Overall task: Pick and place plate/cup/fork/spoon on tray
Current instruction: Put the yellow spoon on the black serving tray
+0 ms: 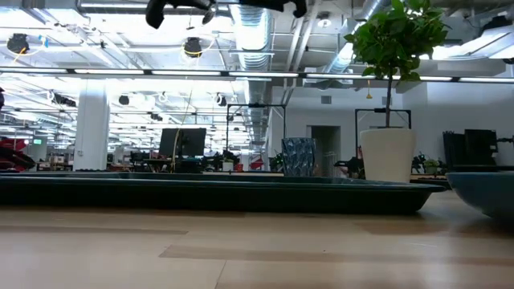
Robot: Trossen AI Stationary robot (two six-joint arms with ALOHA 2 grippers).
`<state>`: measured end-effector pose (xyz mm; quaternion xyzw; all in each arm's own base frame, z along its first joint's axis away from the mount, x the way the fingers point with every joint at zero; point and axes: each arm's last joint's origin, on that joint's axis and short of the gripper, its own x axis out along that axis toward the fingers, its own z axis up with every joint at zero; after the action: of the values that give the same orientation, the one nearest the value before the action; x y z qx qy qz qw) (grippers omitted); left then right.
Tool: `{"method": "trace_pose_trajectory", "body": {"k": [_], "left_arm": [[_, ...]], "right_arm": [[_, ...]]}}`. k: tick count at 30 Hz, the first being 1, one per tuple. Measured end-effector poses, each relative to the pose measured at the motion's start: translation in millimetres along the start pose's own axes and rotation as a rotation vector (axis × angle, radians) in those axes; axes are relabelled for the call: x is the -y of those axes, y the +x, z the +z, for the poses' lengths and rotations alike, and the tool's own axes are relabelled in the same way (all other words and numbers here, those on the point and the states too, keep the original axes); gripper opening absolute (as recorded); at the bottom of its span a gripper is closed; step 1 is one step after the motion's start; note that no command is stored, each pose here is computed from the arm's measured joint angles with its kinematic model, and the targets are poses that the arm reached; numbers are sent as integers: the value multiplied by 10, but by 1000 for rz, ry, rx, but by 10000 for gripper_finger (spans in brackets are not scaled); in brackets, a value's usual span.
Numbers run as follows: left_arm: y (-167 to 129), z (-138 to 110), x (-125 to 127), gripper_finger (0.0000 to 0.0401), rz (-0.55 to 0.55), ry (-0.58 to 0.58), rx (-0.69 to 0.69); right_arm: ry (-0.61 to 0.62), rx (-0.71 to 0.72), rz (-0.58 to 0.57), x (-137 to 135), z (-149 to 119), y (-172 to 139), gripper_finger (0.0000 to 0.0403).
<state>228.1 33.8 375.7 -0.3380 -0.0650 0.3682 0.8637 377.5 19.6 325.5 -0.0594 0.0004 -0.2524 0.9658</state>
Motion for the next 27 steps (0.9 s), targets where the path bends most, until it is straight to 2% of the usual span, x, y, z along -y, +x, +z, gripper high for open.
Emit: {"method": "trace_pose_trajectory", "body": {"k": [3,8,13,18,20,27], "left_arm": [[-11,-27,40,35,-17,21,5],[-45,-47,106,37,-58,22,8],[-64,-58,124,36,-67,30,7],[-68,-61,128,39,-68,31,7],[-68,-62,127,39,-67,33,6],[-68,-63,128,39,-68,33,6]], "right_arm": [[11,4,1,-11,23,15,142],[104,7,0,-8,34,15,150],[117,15,42,-21,38,17,194],[132,24,53,-90,-74,89,233],[166,50,56,-131,-81,144,236],[148,22,42,-206,-218,232,226]]}}
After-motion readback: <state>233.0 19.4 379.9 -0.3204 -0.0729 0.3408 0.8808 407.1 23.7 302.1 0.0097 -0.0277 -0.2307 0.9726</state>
